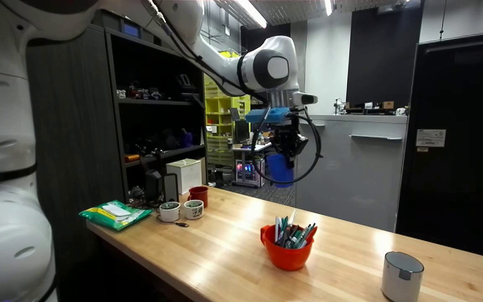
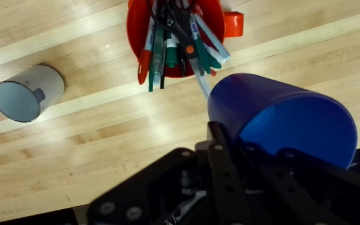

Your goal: Put the blue cup in the white cup

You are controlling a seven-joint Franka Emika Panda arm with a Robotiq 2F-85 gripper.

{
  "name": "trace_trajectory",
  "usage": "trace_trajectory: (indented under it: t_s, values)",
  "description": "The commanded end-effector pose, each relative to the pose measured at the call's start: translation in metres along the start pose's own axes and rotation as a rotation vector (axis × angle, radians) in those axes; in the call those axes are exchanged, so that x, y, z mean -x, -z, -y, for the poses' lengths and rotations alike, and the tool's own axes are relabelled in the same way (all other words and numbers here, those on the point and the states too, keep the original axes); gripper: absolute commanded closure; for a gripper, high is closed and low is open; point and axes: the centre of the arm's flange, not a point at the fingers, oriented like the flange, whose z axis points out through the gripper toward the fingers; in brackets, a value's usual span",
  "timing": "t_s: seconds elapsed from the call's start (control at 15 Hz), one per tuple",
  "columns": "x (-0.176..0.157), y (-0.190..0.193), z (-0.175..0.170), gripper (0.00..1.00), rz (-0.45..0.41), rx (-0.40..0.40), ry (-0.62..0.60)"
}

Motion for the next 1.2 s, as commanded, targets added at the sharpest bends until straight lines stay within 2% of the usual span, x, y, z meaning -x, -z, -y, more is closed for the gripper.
trace_trajectory:
  t_s: [0.0, 0.27, 0.33, 0.47, 0.87, 0.93, 1.13]
  values:
    - [-0.031, 0.003, -0.033, 0.99, 0.024, 0.022, -0.073]
    - [-0.043, -0.001, -0.074, 0.99, 0.049, 0.055, -0.143]
    - [-0.030, -0.006, -0.064, 0.96, 0.025, 0.044, -0.115]
    - [-0.034, -0.008, -0.076, 0.96, 0.034, 0.053, -0.134]
    - [-0.037, -0.009, -0.075, 0.96, 0.036, 0.055, -0.133]
    - [-0.037, -0.009, -0.075, 0.99, 0.037, 0.055, -0.133]
    - [-0.047, -0.009, -0.087, 0.99, 0.039, 0.060, -0.171]
